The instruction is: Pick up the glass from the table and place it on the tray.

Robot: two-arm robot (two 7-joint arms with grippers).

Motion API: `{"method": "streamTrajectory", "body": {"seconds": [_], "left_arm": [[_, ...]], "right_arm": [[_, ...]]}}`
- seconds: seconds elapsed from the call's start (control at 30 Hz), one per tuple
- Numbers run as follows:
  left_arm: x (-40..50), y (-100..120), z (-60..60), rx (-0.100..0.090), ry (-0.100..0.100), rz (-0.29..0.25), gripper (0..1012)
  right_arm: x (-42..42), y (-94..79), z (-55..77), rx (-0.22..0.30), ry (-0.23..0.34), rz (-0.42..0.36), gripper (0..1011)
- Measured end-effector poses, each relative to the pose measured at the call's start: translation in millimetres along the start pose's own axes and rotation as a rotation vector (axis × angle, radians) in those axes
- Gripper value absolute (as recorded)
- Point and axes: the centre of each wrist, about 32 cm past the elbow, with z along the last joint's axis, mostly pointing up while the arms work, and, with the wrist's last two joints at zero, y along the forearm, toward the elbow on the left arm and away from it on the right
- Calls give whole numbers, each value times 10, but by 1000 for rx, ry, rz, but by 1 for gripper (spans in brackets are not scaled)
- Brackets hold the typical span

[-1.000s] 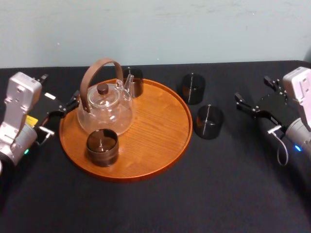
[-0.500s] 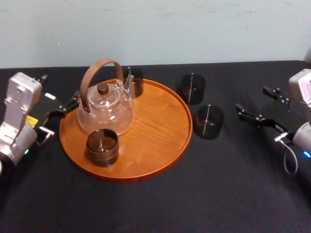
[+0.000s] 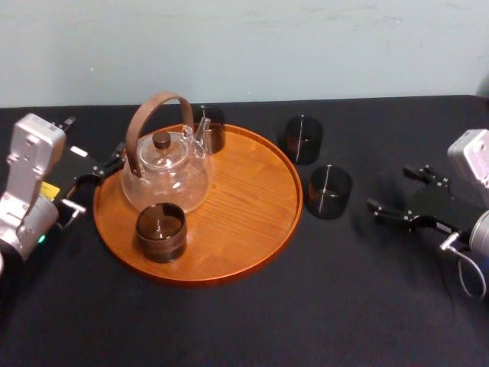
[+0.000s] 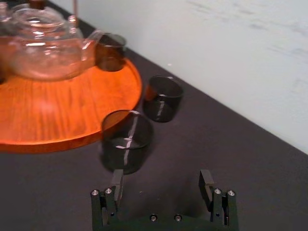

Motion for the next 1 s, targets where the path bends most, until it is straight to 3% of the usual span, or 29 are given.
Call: {"method": "streamTrajectory", "body": {"seconds": [0.13, 0.47, 1.0], "left_arm": [[0, 0, 0, 0, 0, 0, 1001], [0, 0, 0, 0, 0, 0, 1001], [0, 0, 0, 0, 0, 0, 1001]], "right_arm": [[-4, -3, 0, -12, -11, 52, 1002], [5, 59, 41, -23, -18, 101, 1002], [49, 280, 132, -30, 89, 148, 1002]]}}
